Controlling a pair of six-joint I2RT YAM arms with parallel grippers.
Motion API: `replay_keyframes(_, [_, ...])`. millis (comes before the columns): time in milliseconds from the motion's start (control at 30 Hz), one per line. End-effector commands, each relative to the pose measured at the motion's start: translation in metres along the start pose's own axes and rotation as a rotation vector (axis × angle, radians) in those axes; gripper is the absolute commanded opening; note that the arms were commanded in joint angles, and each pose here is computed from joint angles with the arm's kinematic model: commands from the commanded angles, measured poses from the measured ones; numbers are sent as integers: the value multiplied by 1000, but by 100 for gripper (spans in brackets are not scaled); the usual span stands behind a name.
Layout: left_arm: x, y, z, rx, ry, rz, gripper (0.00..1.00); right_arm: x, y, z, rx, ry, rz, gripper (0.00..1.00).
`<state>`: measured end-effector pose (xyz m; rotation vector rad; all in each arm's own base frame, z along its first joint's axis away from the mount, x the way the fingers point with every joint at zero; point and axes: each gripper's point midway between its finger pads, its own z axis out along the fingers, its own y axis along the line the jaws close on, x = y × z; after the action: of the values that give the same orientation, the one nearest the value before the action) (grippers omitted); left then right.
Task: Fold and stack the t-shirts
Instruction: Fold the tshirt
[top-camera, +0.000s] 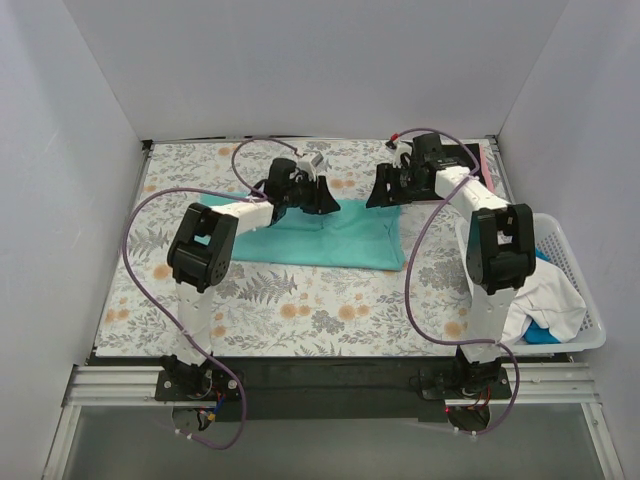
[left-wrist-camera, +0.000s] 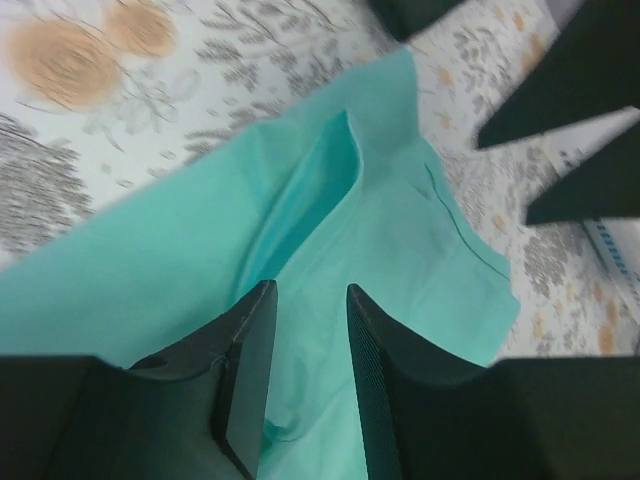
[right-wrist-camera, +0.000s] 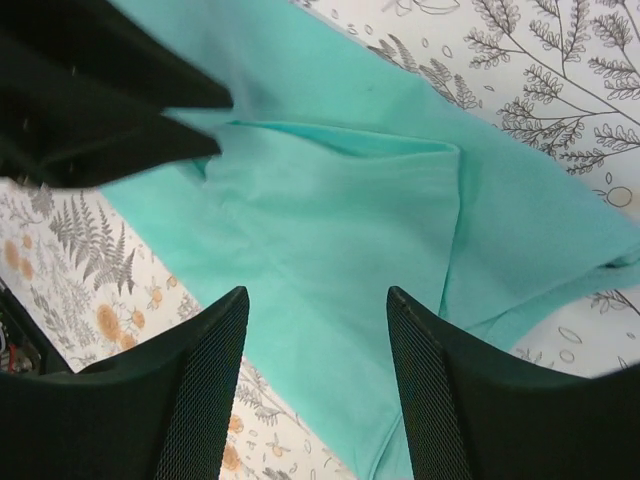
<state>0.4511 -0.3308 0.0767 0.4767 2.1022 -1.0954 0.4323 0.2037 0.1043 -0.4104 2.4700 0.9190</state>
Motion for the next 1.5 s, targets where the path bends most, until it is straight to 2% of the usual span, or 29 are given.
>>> replay_keyframes(0, [-50,37,-27,-203,-50,5,34,-12,21,-32,-15,-64,-123,64])
replay_keyframes(100, [-86,62,-72,-291,-97,9,34,6,20,-36,-9,-34,-162,56])
replay_keyframes(200, [-105,81,-120,-372,-122,9,35,22,18,-33,18,17,-179,48])
replay_keyframes(233, [-106,88,-132,-395,-115,24,35,29,21,-27,22,46,-196,43])
replay_keyframes(300, [-98,99,-159,-428,-65,14,36,39,19,-23,72,98,-239,40])
replay_keyframes(333, [-93,105,-167,-446,-23,67,36,46,27,-16,74,127,-274,38])
replay_keyframes(367, [-78,109,-177,-465,41,51,35,51,24,-14,114,153,-294,37])
replay_keyframes(567, [-29,135,-222,-533,288,165,30,71,22,17,196,257,-420,37])
replay_keyframes(767, [-6,158,-255,-564,346,116,28,82,-14,50,323,358,-482,35])
replay_keyframes(867, [-1,168,-261,-580,336,113,24,66,-25,65,359,354,-525,34])
replay_keyframes(967, [-4,182,-261,-631,318,107,8,38,-28,81,375,309,-566,34])
replay_keyframes(1000, [-3,187,-257,-629,322,96,5,31,-30,86,375,301,-589,34])
replay_keyframes(1100, [-11,196,-247,-619,305,85,4,-3,-35,109,391,244,-647,34])
replay_keyframes(1200, [-18,212,-240,-652,296,116,4,-48,-32,110,452,148,-694,34])
replay_keyframes(1300, [-22,230,-241,-709,305,140,3,-75,-24,96,501,66,-727,38])
replay_keyframes(1467, [12,254,-242,-766,403,107,0,-99,-9,60,529,-19,-748,56])
